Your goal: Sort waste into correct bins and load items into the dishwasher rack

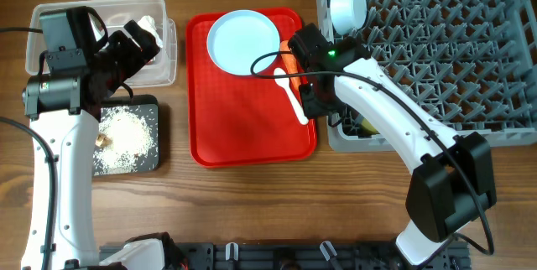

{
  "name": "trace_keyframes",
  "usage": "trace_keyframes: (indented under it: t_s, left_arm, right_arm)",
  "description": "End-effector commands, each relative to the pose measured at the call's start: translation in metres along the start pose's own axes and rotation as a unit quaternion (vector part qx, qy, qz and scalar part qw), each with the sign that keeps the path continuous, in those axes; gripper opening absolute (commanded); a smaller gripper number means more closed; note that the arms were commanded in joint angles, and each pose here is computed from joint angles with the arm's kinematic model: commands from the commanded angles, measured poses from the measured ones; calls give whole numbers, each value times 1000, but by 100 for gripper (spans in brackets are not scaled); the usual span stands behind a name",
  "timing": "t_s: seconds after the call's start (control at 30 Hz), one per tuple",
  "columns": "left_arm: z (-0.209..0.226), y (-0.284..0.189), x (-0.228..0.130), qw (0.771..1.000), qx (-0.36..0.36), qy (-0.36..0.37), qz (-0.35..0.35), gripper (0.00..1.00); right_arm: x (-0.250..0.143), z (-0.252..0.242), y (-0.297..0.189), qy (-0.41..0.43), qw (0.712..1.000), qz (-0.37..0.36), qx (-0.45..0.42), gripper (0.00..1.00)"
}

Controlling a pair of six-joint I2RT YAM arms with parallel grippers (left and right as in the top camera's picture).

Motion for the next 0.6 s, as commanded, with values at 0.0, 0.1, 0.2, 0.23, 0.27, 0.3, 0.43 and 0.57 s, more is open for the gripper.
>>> trace_keyframes:
  t_s: [0.0, 0.1, 0.2, 0.23, 0.27, 0.3, 0.43, 0.57]
  left_arm:
    - [0, -1, 4, 1000, 2, 5, -7, 100]
    - [0, -1, 4, 1000, 2, 5, -7, 100]
    - [0, -1, 4, 1000, 2, 5, -7, 100]
    - [0, -1, 4, 1000, 2, 5, -7, 100]
    - [0, -1, 4, 1000, 2, 5, -7, 100]
    - [0, -1, 4, 1000, 2, 5, -7, 100]
    - [0, -1, 4, 1000, 2, 5, -7, 100]
    - [0, -1, 4, 1000, 2, 5, -7, 100]
  right_arm:
    - [-2, -11, 7, 2, 999, 10, -31, 47]
    - [3, -9, 6, -4, 1000, 0, -25, 47]
    - [17, 2, -2, -24, 999, -26, 9, 50]
    - [28, 4, -13, -24, 998, -48, 17, 50]
    - [36, 4, -21, -22, 998, -62, 18, 51]
    - [44, 3, -30, -21, 997, -77, 19, 52]
    - [76, 2, -63, -14, 989, -147, 24, 54]
    - [99, 5, -91, -25, 979, -201, 35, 56]
Point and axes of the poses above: each gripper's point midway between its finger pads, its own y axis out along the fingers, its own z axis along the line the jaws close on, x = y × z, the point moved 1 cm from there along -y, back along the fingers, and after that the axes turned 13 degrees about -y, right-handed, at the moved point
